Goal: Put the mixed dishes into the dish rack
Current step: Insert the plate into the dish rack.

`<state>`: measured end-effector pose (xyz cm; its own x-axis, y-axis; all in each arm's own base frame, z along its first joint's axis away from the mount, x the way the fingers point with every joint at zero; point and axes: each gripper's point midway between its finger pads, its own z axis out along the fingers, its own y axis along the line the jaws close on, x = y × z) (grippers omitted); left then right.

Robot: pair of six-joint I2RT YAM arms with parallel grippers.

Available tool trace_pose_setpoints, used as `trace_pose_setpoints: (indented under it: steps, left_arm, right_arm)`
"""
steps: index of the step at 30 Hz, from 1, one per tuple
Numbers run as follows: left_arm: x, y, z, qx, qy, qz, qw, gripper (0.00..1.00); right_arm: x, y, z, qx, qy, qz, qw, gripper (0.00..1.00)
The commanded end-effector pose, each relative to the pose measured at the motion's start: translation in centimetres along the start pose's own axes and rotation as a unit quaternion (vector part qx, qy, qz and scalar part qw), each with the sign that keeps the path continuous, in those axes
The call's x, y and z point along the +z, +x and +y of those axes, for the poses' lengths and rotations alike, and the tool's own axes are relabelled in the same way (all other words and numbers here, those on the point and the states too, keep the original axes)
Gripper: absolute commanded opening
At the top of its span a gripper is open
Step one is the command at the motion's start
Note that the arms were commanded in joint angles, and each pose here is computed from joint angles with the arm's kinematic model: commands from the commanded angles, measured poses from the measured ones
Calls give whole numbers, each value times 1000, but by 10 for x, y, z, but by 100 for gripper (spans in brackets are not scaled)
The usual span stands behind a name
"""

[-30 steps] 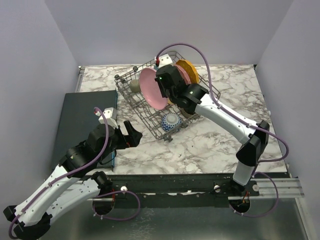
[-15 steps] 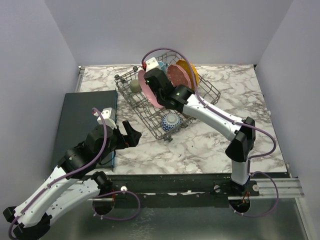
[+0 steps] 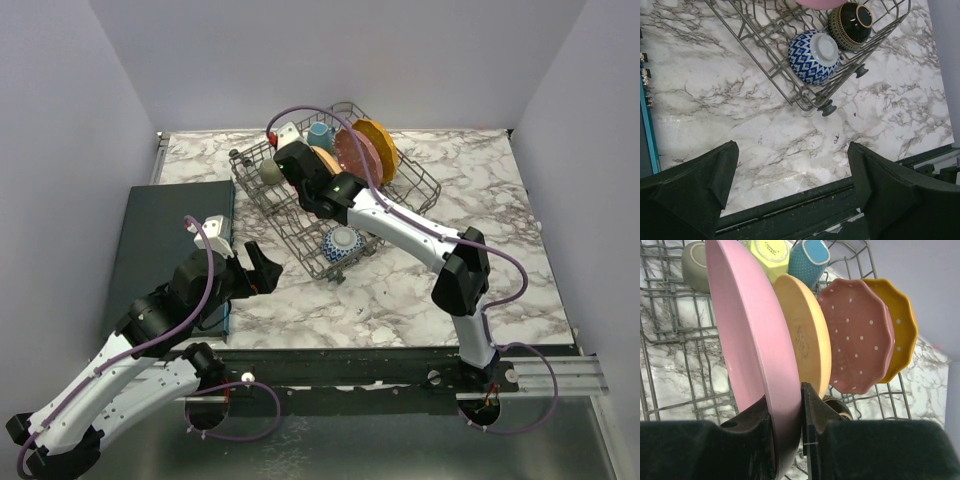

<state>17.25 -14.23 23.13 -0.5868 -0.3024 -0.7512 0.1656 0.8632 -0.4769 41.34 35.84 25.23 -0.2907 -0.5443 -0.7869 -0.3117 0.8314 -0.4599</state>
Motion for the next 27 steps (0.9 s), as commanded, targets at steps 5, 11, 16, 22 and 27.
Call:
trace_pose_setpoints:
  steps: [5,11,16,22,27]
  left_arm:
    - [2,-4,4,3,-9,-14,1000,99]
    - [2,-5,4,2,-10,-15,1000,99]
    - [1,-5,4,2,-9,-15,1000,99]
    - [1,-5,5,1,-10,-16,1000,99]
    - [1,-5,5,1,-10,-16,1000,99]
  right_arm:
    - [9,-17,-6,-15,42,-25,999,0]
    - [15,-13,0,-17,38,-23,999,0]
    - [22,-8,5,-19,33,-18,999,0]
    - [28,-3,8,-11,26,-12,1000,1]
    - [31,2,9,-9,24,-6,1000,0]
